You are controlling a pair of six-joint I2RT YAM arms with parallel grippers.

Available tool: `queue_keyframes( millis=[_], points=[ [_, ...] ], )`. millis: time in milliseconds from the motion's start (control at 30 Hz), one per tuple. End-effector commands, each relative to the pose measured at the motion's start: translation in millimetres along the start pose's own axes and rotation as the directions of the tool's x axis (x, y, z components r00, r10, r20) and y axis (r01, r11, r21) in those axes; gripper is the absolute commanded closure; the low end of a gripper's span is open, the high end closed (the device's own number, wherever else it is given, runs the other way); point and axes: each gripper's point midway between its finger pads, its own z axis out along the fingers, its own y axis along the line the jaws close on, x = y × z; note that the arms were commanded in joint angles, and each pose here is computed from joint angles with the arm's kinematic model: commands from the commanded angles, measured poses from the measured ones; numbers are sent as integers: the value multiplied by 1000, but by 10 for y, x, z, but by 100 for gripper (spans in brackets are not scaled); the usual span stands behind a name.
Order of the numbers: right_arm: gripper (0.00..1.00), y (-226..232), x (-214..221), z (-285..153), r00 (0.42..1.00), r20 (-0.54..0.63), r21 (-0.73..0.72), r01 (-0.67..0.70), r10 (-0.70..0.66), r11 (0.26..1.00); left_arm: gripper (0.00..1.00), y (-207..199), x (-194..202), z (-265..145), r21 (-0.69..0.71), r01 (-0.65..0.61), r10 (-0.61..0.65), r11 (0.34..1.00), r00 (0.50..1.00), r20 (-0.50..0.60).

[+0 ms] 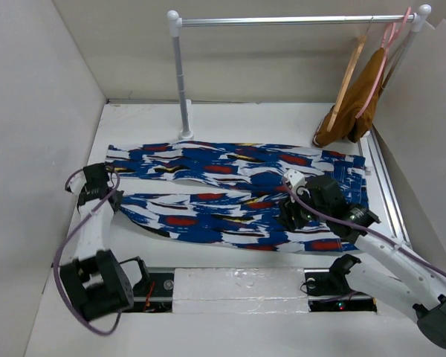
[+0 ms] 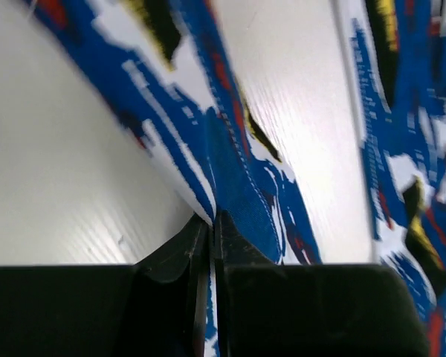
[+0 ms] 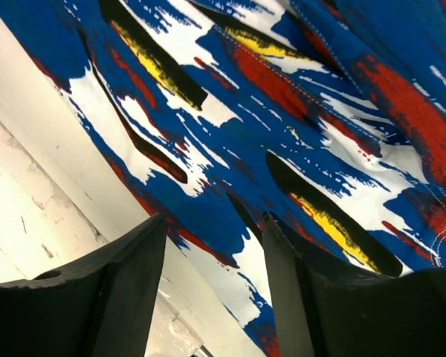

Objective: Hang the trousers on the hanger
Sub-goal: Flatten out the trousers at the center of the board.

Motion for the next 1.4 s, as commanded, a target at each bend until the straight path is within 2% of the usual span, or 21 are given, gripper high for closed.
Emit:
queue_keyframes(
  millis=[0, 100, 133, 200, 233, 333, 467, 500, 600, 700, 867, 900, 967, 1000, 1067, 1133, 1167, 1233, 1267, 1300, 1367],
  points=[
    [40, 55, -20, 30, 1000, -6, -24, 24, -25, 999, 100, 50, -35, -289, 31, 84, -86, 996, 995, 46],
    [32, 88, 6, 46, 999, -23, -38, 39, -40, 999, 97, -37, -181, -545, 57, 99, -103, 993, 993, 59],
    [31, 85, 12, 57, 999, -26, -36, 34, -35, 999, 70, -9, -180, -564, 36, 75, -77, 997, 996, 50],
    [27, 74, 3, 80, 999, -29, -33, 34, -35, 999, 32, 11, -265, -565, -6, 57, -56, 998, 997, 58],
    [26, 80, -14, 86, 999, -27, -38, 39, -40, 999, 1, 47, -267, -567, -28, 42, -40, 999, 998, 56],
    [25, 65, -27, 99, 997, -47, -38, 57, -59, 998, 1, 47, -452, -604, -44, -15, 21, 999, 992, 125],
    [25, 90, -72, 108, 996, -35, -56, 74, -76, 996, 1, 153, -455, -455, -112, -6, 19, 994, 993, 119],
    [25, 99, -98, 113, 997, -26, -60, 75, -77, 995, 1, 253, -349, -352, -143, 19, -6, 990, 996, 89],
    [26, 118, -130, 109, 997, -25, -71, 76, -78, 995, 10, 524, -286, -88, -198, 131, -125, 971, 991, 43],
    [26, 121, -114, 80, 995, -30, -73, 88, -91, 993, 16, 719, -500, 45, -190, 272, -268, 943, 962, 47],
    [26, 111, -57, 78, 996, -47, -66, 72, -75, 995, 24, 860, -479, 263, -235, 292, -301, 927, 954, -3],
    [26, 110, -50, 80, 996, -48, -64, 69, -72, 996, 28, 861, -479, 295, -242, 288, -300, 926, 954, -11],
    [26, 117, -40, 93, 997, -51, -67, 54, -58, 996, 31, 887, -428, 395, -261, 282, -300, 923, 954, -31],
    [26, 117, -30, 103, 997, -54, -67, 47, -51, 997, 43, 912, -402, 422, -271, 281, -300, 921, 953, -33],
    [26, 111, -31, 94, 997, -61, -58, 36, -39, 998, 55, 993, -341, 457, -317, 294, -320, 902, 947, -31],
    [26, 100, -52, 84, 998, -57, -47, 24, -26, 999, 77, 1036, -274, 412, -343, 320, -351, 883, 936, -31],
    [26, 103, -75, 79, 998, -50, -47, 22, -25, 999, 79, 1054, -306, 378, -347, 338, -361, 875, 933, -3],
    [26, 119, -103, 81, 999, -40, -52, 14, -16, 999, 91, 1073, -366, 308, -332, 347, -354, 877, 934, 42],
    [26, 137, -112, 86, 999, -40, -56, 20, -23, 998, 91, 1035, -467, 236, -294, 355, -346, 887, 934, 83],
    [26, 138, -114, 83, 999, -40, -56, 21, -23, 998, 86, 1031, -519, 214, -281, 329, -315, 901, 944, 96],
    [26, 145, -134, 80, 999, -30, -59, 22, -23, 998, 83, 1066, -540, 180, -302, 317, -300, 899, 949, 102]
  ],
)
